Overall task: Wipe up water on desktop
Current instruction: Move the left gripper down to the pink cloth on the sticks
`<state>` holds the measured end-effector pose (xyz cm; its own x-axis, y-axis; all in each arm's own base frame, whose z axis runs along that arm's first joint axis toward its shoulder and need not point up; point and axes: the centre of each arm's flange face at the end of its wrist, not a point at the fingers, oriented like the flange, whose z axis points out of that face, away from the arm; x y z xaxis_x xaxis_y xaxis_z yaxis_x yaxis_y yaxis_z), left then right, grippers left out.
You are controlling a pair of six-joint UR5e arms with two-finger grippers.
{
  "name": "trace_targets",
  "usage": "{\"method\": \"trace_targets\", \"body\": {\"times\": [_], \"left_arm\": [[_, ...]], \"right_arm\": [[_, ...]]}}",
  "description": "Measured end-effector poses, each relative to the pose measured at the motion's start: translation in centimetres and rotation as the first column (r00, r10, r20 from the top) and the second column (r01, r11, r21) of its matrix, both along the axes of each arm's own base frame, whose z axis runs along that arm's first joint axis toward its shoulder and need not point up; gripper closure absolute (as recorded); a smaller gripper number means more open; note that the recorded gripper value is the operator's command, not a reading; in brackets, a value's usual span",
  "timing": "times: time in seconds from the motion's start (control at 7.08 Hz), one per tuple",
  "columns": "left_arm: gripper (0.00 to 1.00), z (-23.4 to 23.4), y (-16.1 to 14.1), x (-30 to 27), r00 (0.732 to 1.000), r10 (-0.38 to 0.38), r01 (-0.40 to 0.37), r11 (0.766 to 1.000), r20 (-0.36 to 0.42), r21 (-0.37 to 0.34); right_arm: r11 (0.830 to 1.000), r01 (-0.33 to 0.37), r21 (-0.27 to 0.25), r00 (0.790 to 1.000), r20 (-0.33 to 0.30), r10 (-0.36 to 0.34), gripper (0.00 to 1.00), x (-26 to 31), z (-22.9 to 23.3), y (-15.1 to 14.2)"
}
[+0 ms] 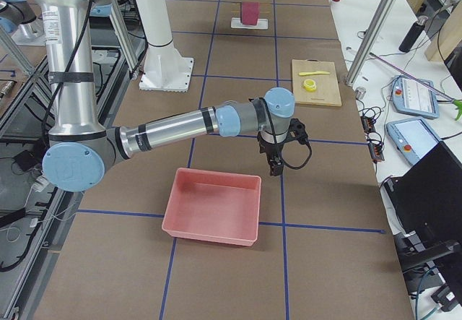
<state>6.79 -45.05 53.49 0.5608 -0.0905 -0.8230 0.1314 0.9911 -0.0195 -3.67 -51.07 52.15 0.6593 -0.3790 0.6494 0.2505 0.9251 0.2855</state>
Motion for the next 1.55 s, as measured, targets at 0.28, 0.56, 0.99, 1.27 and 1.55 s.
{"method": "trace_targets", "body": {"times": [0.28, 0.56, 0.99, 1.27, 1.55], "left_arm": [[0.23, -4.0, 0.6, 5.6, 1.000, -0.012, 0.012, 0.998, -0.006, -0.061], [0.29, -4.5, 0.0, 8.3, 1.000, -0.006, 0.007, 0.996, 0.004, -0.085], [0.51, -3.6, -1.4, 9.8, 1.000, 0.002, 0.000, 0.995, 0.014, -0.104], [0.51, -3.2, -1.4, 10.4, 1.000, 0.014, -0.012, 0.994, 0.018, -0.109], [0.95, -3.0, -1.3, 11.1, 0.999, 0.027, -0.025, 0.993, 0.020, -0.112]], "right_arm": [[0.999, 0.037, 0.019, 0.999, 0.000, -0.037, 0.00, -2.0, -0.9, -0.4], [0.998, 0.055, 0.026, 0.998, -0.001, -0.055, 0.00, -2.9, -1.1, -0.3], [0.997, 0.065, 0.027, 0.998, -0.003, -0.065, 0.00, -3.4, -1.1, -0.3], [0.997, 0.067, 0.023, 0.998, -0.005, -0.067, 0.00, -3.5, -0.9, -0.5], [0.998, 0.067, 0.018, 0.998, -0.006, -0.067, 0.00, -3.6, -0.6, -0.6]]}}
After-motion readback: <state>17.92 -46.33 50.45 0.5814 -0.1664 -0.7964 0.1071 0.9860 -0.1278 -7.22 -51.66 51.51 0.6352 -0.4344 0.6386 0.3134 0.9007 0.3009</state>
